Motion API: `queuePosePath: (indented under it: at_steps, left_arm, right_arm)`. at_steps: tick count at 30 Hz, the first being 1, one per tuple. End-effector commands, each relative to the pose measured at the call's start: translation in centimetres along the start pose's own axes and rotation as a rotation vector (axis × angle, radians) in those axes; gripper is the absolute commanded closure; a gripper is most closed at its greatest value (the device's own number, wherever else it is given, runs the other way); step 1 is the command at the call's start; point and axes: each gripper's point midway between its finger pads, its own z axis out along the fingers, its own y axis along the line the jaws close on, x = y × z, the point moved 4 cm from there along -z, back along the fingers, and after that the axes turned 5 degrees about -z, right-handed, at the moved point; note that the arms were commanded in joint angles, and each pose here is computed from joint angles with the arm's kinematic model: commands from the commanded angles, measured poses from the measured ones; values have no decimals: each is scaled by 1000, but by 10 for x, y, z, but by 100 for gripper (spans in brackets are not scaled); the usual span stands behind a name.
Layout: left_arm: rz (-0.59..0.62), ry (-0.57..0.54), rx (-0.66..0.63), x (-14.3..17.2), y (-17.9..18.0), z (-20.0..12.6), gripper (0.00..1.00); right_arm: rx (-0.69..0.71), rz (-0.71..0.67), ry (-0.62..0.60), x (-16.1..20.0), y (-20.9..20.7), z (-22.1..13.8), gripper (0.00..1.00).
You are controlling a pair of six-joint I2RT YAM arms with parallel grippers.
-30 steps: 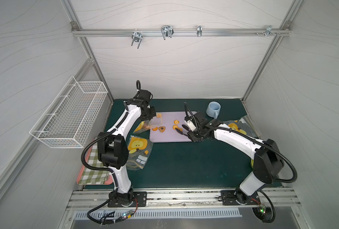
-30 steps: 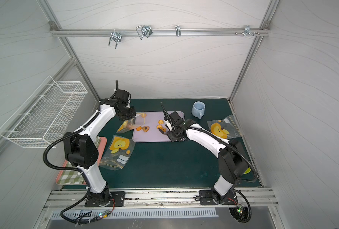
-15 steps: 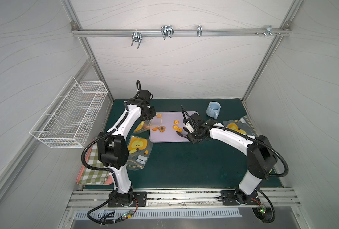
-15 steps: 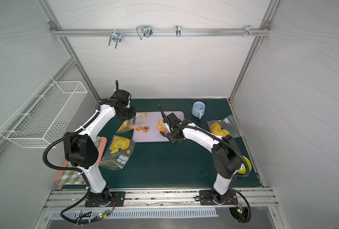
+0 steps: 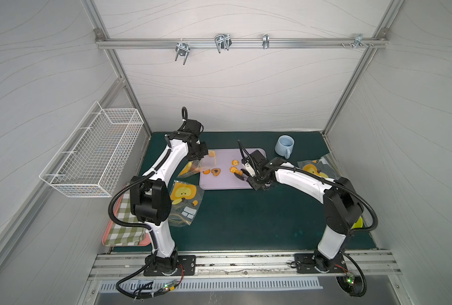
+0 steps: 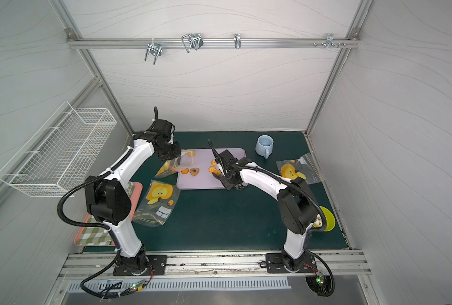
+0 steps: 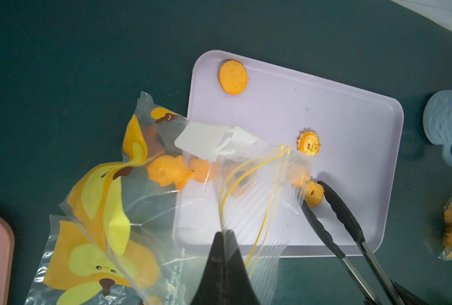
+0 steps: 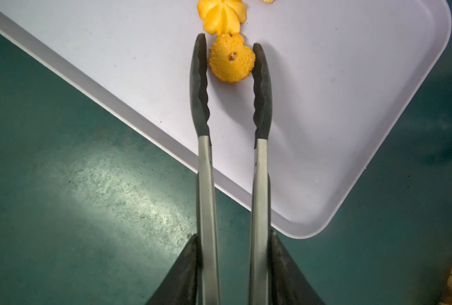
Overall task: Put the cookies into a resealable bag to prevent moisture
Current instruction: Pick up the cookie from the tray, then place the cookie in the ziploc bag.
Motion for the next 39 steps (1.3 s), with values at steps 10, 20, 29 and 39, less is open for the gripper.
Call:
queuePosePath:
  at_steps: [10, 20, 29, 39]
  left_arm:
    - [-5, -21, 18, -9, -3, -2, 100]
    - [-8, -23, 15, -9, -2, -2, 100]
    - [-8, -48, 43, -9, -4, -4, 100]
    - [-2, -38, 57, -7, -6, -3, 100]
  right_arm:
    - [60, 50, -256, -22, -13, -68, 63]
    - [-172, 29, -466, -72, 14, -108, 63]
    - [-274, -34, -445, -101, 42, -94, 63]
    - [-286, -47, -380, -110, 53, -62, 54]
